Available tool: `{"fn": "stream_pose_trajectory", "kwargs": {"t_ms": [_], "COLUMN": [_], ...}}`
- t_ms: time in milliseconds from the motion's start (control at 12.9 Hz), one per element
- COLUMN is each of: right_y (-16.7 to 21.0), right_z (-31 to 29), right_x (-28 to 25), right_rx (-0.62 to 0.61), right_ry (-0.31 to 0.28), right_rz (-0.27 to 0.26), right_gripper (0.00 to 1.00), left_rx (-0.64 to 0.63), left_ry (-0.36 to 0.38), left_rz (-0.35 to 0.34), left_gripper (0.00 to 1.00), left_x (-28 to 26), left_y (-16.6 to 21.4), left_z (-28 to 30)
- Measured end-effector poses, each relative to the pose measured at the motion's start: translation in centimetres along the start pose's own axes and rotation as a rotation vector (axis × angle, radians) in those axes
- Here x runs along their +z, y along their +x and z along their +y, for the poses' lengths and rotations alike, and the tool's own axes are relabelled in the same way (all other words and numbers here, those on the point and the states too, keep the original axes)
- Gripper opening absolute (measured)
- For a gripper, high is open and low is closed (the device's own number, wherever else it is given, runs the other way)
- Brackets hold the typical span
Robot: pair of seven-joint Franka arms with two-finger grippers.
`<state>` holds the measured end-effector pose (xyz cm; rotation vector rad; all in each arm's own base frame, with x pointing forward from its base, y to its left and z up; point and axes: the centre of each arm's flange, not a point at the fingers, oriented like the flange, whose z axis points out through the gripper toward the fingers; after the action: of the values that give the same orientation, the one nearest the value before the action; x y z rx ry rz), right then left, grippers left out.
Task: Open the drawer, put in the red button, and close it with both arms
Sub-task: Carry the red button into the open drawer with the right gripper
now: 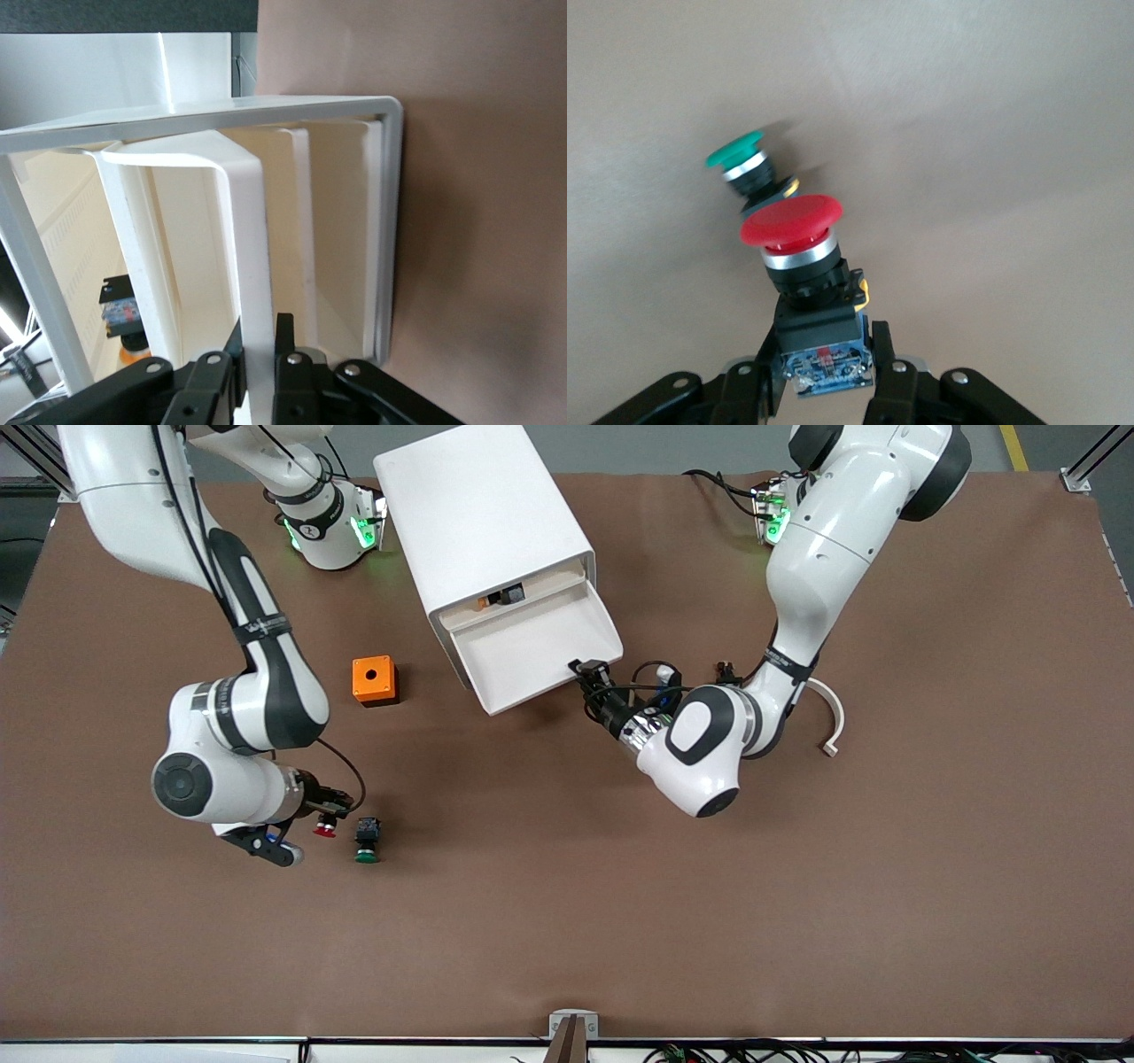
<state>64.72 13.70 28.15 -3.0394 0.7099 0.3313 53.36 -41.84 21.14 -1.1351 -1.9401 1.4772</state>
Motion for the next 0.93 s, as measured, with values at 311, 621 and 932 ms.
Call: {"fn": "stream_pose_trajectory", "kwargs": {"t_ms": [311,621,932], "right_y": [-5.4,-9.4,-14.3], "right_z": [-6.0,-9.5,-11.9], "right_x": [-1.2,-2.0,-5.1], "right_rx": [0.152,0.251,0.398], "right_ry": [-0.005,0.003,0.049], "right_rz": [0.025,0.013,-0.067], "right_gripper": [0.41,0.41,0.41], "left_rx": [0.055,0.072,0.126], "left_ry": [-0.006,-0.112,-0.302], "left_rz": [-0.023,0.063,0.185], "left_gripper": [0.52,0.98,1.00], "left_x": [-3.0,-8.0,-17.3], "left_y": [0.7,2.4,7.4], "left_z": [0.3,-0.2,-0.5]}}
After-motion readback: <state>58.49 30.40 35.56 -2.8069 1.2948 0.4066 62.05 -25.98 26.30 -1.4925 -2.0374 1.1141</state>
